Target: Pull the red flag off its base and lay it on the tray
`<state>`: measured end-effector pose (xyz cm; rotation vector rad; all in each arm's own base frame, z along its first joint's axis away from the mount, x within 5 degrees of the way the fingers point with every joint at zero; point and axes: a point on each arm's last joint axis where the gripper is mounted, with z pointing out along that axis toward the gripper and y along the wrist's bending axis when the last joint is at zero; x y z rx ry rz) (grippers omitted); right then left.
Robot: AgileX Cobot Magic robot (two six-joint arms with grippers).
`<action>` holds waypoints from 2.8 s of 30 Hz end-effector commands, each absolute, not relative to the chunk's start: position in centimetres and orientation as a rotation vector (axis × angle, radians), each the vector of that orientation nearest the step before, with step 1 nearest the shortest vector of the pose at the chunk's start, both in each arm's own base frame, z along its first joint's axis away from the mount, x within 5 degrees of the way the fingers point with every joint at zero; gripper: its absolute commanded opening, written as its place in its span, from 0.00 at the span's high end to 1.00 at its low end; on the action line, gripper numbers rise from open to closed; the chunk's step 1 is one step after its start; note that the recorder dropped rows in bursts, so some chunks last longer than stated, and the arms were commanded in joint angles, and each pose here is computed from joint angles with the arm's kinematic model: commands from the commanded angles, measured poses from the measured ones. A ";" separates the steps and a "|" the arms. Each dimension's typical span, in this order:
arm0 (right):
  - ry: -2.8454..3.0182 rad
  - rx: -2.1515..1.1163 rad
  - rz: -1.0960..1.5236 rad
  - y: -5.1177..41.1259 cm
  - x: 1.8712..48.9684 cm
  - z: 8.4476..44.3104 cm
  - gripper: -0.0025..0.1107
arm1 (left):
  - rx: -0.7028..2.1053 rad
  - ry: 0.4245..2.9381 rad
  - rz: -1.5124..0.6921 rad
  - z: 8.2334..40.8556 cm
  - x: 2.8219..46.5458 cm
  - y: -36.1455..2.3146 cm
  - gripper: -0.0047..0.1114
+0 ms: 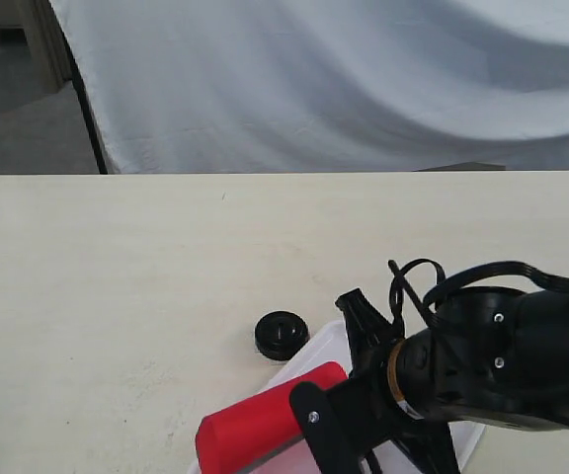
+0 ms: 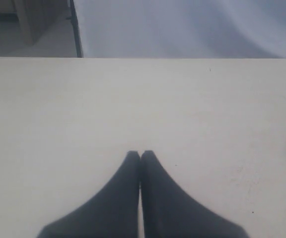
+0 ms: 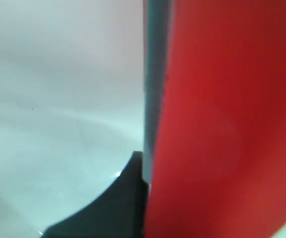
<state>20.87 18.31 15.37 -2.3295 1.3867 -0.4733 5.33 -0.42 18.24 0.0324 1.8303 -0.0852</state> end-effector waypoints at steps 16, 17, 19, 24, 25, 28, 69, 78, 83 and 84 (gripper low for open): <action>1.460 -2.404 -0.580 17.9 21.7 13.0 0.81 | 0.040 1.827 -0.089 18.2 5.3 -0.5 0.96; 1.472 -2.395 -0.578 17.9 21.7 13.0 0.74 | 0.040 1.827 -0.089 18.2 5.3 -0.5 0.96; 1.503 -2.370 -0.572 17.9 21.7 13.0 0.59 | 0.040 1.827 -0.089 18.2 5.3 -0.5 0.96; 1.547 -2.334 -0.562 17.9 21.7 13.0 0.32 | 0.040 1.827 -0.089 18.2 5.3 -0.5 0.96; 1.568 -2.323 -0.565 17.8 21.7 13.0 0.32 | 0.040 1.827 -0.089 18.2 5.3 -0.5 0.96; 1.641 -2.277 -0.571 17.6 21.7 13.0 0.32 | 0.040 1.827 -0.089 18.2 5.3 -0.5 0.96; 2.727 -0.054 0.119 0.1 25.0 23.7 0.98 | 0.040 1.827 -0.089 18.2 5.3 -0.5 0.96; 2.325 0.098 -0.065 -2.7 20.3 25.6 0.98 | 0.040 1.827 -0.089 18.2 5.3 -0.5 0.96; 2.045 0.079 -0.051 -1.6 17.3 27.4 0.98 | 0.040 1.827 -0.089 18.2 5.3 -0.5 0.96; 1.996 0.070 -0.050 -1.4 16.7 27.6 0.98 | 0.040 1.827 -0.089 18.2 5.3 -0.5 0.96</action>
